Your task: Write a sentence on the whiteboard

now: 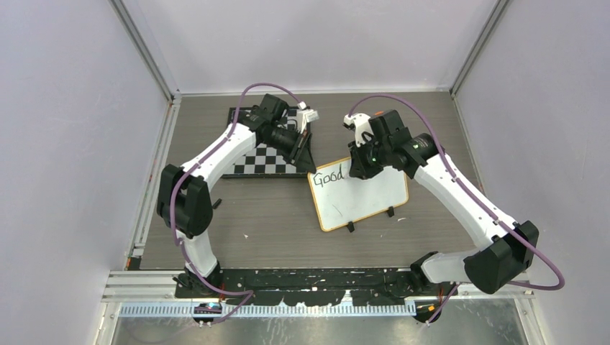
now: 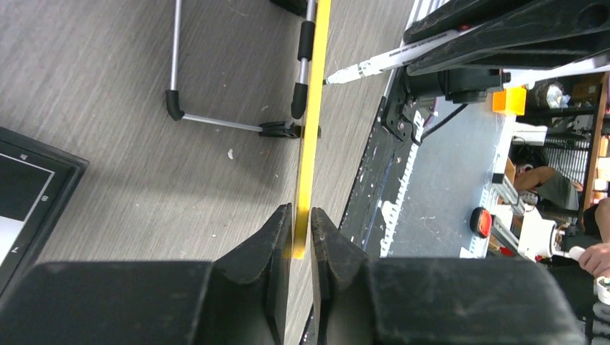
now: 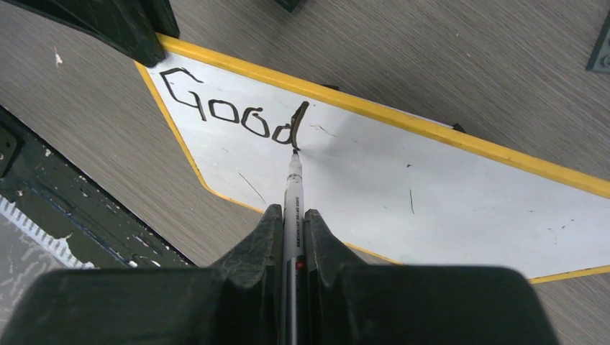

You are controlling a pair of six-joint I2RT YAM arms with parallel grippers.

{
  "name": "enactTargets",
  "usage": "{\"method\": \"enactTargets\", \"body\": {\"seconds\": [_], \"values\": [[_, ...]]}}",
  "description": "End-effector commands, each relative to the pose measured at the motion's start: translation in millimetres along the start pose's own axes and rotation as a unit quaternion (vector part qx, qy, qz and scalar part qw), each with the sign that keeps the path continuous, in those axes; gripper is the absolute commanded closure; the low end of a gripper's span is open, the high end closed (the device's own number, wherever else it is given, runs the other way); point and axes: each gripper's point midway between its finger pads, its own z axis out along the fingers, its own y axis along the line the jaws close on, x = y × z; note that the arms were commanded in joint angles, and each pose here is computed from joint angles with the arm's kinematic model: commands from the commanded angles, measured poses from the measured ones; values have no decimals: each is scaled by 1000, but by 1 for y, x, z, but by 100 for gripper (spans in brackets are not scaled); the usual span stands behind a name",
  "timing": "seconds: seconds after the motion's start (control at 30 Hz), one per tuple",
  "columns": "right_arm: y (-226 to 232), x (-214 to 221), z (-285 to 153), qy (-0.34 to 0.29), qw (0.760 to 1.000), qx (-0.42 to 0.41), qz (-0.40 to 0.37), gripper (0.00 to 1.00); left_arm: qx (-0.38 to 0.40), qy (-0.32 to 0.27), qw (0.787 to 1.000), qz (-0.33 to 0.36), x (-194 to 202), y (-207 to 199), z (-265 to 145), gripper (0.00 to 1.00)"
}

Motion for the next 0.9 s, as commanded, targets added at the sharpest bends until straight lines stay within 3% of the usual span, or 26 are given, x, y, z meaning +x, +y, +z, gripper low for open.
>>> {"method": "enactTargets", "body": {"seconds": [0.0, 0.57, 0.87], "values": [[12, -24, -25, -42, 998, -26, -26, 100, 13, 20, 999, 22, 11, -16, 1, 80], [-8, -31, -40, -61, 992, -104, 23, 100, 8, 49, 998, 26, 18, -13, 4, 74], [-13, -25, -32, -80, 992, -92, 25, 100, 12, 49, 998, 26, 18, -14, 5, 74]]}}
